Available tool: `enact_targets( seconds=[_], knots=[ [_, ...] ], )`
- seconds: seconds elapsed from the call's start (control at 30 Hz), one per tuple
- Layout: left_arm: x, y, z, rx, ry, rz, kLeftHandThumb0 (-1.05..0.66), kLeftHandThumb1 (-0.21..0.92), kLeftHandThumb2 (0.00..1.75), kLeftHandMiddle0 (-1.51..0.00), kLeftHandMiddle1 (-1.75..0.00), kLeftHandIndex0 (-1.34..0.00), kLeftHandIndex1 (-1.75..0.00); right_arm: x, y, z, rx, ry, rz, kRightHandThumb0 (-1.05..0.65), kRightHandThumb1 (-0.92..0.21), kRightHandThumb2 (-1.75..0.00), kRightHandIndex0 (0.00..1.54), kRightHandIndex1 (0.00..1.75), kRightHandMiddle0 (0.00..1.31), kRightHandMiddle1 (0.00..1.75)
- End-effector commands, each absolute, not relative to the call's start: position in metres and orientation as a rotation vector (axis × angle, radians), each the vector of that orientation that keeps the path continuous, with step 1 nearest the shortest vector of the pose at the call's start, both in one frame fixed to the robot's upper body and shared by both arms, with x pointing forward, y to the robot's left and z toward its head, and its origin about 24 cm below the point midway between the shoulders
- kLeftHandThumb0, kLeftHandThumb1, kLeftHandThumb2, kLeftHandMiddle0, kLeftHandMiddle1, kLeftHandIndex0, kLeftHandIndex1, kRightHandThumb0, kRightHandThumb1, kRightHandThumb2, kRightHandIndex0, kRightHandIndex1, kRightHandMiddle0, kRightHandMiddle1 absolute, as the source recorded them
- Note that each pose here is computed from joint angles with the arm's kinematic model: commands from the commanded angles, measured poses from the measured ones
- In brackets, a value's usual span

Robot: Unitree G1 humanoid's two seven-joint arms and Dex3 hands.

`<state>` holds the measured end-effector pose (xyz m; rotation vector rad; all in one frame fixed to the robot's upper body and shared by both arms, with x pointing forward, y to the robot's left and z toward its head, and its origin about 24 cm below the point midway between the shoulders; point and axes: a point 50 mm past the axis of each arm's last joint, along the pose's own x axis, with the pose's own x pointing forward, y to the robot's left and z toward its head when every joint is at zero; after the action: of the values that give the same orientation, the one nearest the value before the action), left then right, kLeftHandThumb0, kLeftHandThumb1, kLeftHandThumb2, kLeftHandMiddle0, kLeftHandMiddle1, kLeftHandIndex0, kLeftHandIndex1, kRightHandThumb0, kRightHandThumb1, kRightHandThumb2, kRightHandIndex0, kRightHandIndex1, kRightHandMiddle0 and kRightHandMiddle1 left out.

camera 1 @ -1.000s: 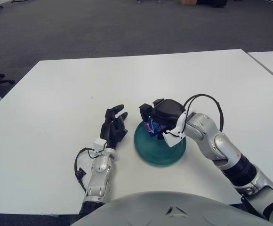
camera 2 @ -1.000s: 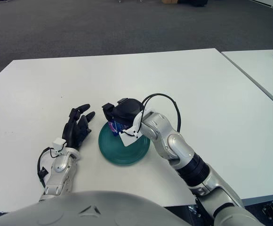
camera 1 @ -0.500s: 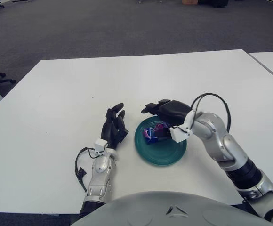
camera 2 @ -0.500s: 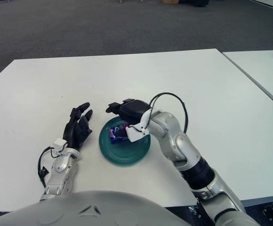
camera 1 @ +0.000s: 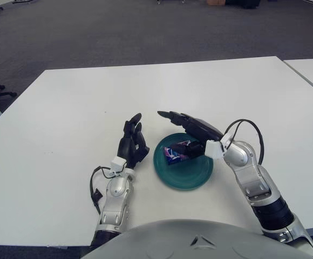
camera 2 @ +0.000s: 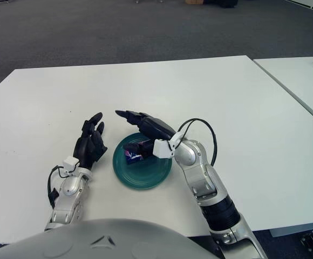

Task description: Put the gum into the plate.

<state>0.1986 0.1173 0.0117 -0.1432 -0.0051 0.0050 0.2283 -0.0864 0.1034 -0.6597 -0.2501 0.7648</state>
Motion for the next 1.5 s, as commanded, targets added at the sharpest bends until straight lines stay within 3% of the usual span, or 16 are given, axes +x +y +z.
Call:
enact_targets(
  seconds=[0.0,0.17,0.47,0.53,0.8,1.2,1.47],
  knots=[
    [0.198,0.117,0.013,-0.142,-0.003,0.026,-0.95,0.92,1.05,-0.14,-0.01,0.00,-0.58,0.233,-0.098,0.091,-0.568,-0.206,0.686,-1.05,-0.92,-0.88,0.00,0.00,0.00,0.00],
    [0.197,0.116,0.016,-0.116,-0.023,0.048,-0.97,0.92,1.07,-0.13,0.00,0.00,-0.56,0.241,-0.103,0.080,-0.349,-0.224,0.558,-1.05,-0.92,-0.94,0.00,0.00,0.00,0.00],
    [0.196,0.116,0.017,-0.095,-0.024,0.068,-0.97,0.92,1.05,-0.14,-0.01,0.00,-0.61,0.241,-0.136,0.064,0.042,-0.167,0.180,-1.05,-0.92,-1.01,0.04,0.02,0.05,0.03],
    [0.195,0.116,0.016,-0.093,-0.019,0.067,-0.97,0.92,1.05,-0.15,-0.01,0.00,-0.64,0.239,-0.142,0.061,0.088,-0.149,0.121,-1.04,-0.92,-1.01,0.08,0.01,0.02,0.17],
    [0.194,0.119,0.014,-0.079,-0.022,0.029,-0.97,0.92,1.04,-0.25,-0.03,0.00,-0.83,0.225,-0.161,0.038,0.095,-0.068,-0.003,-1.01,-0.92,-0.99,0.15,0.02,0.00,0.43],
    [0.194,0.126,0.011,-0.117,-0.013,-0.023,-0.98,0.92,1.02,-0.41,-0.10,-0.19,-1.00,0.213,-0.191,0.009,-0.014,0.016,-0.102,-0.90,-0.92,-0.97,0.15,0.02,0.00,0.38],
    [0.194,0.131,0.005,-0.149,0.015,-0.021,-0.97,0.92,1.01,-0.44,-0.11,-0.19,-1.01,0.205,-0.191,0.002,0.004,0.085,-0.158,-0.90,-0.92,-0.94,0.18,0.02,0.00,0.45]
  ],
)
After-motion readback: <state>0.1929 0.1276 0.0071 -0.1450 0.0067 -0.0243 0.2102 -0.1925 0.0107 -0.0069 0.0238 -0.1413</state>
